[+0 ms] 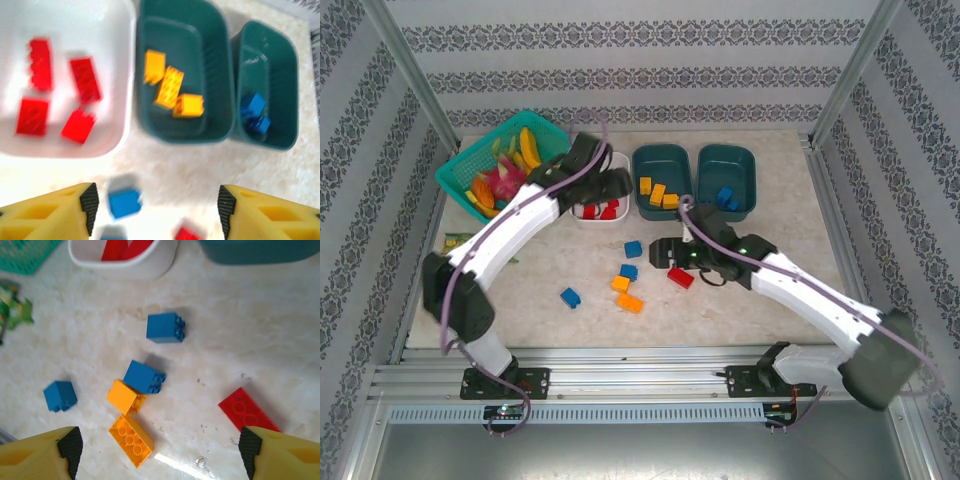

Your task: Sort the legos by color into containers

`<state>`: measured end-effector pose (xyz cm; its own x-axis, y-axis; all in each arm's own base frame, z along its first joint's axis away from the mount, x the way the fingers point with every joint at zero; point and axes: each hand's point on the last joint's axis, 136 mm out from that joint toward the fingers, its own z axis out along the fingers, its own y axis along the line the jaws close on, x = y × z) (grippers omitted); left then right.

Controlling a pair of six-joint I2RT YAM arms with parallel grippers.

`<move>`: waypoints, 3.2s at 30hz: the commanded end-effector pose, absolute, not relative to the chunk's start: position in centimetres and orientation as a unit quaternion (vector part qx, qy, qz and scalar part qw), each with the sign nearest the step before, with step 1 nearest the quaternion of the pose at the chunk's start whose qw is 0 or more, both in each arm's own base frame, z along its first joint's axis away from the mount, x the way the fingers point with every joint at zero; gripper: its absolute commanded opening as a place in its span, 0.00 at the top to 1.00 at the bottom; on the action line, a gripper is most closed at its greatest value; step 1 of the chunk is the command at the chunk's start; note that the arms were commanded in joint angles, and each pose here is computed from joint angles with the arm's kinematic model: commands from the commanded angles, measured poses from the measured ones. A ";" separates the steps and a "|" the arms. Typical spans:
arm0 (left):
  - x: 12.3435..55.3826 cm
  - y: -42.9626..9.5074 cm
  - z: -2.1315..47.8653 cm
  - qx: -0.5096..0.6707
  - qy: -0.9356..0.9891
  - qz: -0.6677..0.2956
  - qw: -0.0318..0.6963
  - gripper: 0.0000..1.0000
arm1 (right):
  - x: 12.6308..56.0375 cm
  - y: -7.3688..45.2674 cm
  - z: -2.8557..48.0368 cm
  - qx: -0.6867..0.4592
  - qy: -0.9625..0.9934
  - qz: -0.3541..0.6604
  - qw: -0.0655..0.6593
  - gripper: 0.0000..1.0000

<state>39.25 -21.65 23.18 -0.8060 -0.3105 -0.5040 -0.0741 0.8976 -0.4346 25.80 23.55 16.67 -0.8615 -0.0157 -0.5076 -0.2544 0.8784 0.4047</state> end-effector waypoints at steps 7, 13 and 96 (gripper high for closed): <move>27.3 -15.7 19.4 -0.152 0.914 -0.248 0.282 0.18 | 29.3 27.9 12.0 -0.125 0.971 0.123 0.165 0.11; 22.8 -13.1 19.8 -0.181 0.887 -0.288 0.311 0.12 | 32.0 29.3 8.6 -0.121 0.981 0.078 0.129 0.09; 33.9 -29.5 19.9 0.066 0.934 -0.282 0.208 0.17 | 50.6 8.9 22.6 0.074 0.938 0.066 0.331 0.32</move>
